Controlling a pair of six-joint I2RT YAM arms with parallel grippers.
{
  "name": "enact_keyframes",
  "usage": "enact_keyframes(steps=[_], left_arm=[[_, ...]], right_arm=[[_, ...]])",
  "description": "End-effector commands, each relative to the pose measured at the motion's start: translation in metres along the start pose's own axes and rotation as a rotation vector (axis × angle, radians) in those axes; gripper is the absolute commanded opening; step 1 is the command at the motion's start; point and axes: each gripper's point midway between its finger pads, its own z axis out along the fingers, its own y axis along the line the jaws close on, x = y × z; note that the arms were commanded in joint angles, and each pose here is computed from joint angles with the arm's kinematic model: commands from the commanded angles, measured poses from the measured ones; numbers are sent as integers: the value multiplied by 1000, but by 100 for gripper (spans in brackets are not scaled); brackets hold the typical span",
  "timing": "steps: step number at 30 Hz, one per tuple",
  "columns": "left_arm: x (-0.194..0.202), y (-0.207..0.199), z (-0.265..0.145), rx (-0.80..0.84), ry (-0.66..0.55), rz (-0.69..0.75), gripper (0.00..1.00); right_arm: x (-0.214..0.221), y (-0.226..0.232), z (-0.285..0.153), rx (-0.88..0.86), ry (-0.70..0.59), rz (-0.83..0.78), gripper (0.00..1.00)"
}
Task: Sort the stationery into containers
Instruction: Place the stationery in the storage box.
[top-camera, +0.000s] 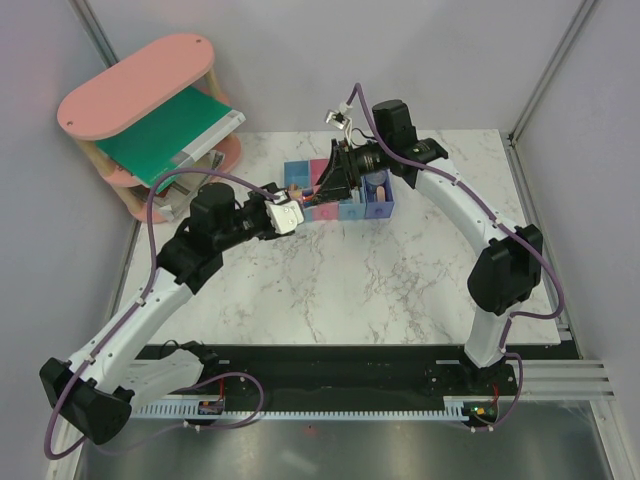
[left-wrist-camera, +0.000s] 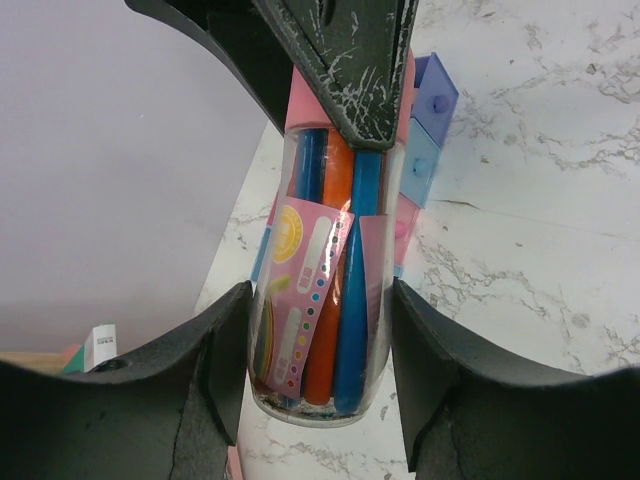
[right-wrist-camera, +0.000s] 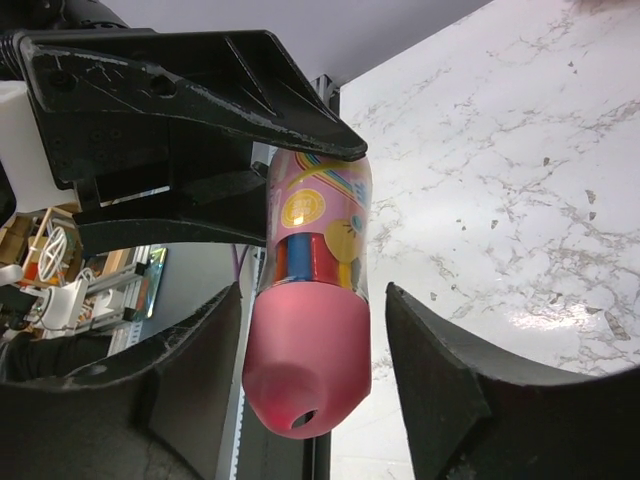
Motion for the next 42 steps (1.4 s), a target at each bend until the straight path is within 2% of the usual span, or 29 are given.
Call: enact_keyframes(steps=[1,2,4,5,6,8,9,10,11,13,14,16,21,22,23,27,33,37,42], left_arm=[[-28,27,-3,-80,-78,72,2],[-27,26,-3,-80,-76,73,2],[-25,26,-1,-81,-74,76,2],[-25,26,-1,-82,-74,78,2],[-25,26,0,-84,-72,83,2],[-23,27,0,-90,-68,87,2],[-22,28,0,-92,-64,97,2],[-21,28,1,-91,-60,101,7],[-20,28,1,-91,-58,106,29],[-16,25,1,-83,-43,116,55],[-13,20,0,-62,-29,118,79],[-5,13,-3,-40,1,117,99],[13,-9,-19,22,74,79,100],[16,-12,-22,27,85,68,100],[22,-20,-26,50,112,45,100],[33,-30,-41,80,194,-20,100],[57,-48,-62,141,339,-75,100],[70,-63,-69,208,431,-134,100],[64,-71,-77,260,435,-183,100]], right_arm=[[-4,8,3,-50,-5,-40,60],[-4,11,4,-56,-4,-41,47],[-4,14,4,-64,-4,-42,32],[-3,14,4,-65,-4,-37,18],[-4,14,4,-66,-6,-32,11],[-4,16,3,-70,-9,-29,0],[-5,18,3,-73,-13,-23,0],[-6,20,3,-79,-15,-23,0],[-7,20,3,-79,-22,-28,0],[-10,20,2,-64,-33,-20,0],[-11,19,3,-53,-37,-23,0],[-14,14,3,-21,-48,-24,0],[-18,-19,1,102,-75,6,0],[-23,-27,-1,136,-81,-47,0],[-17,-46,-6,247,-59,-19,0],[-12,-104,-23,529,40,-108,0],[-37,-165,-64,889,104,-230,0],[-36,-188,-77,978,176,-274,0],[-25,-208,-78,1022,275,-352,0]])
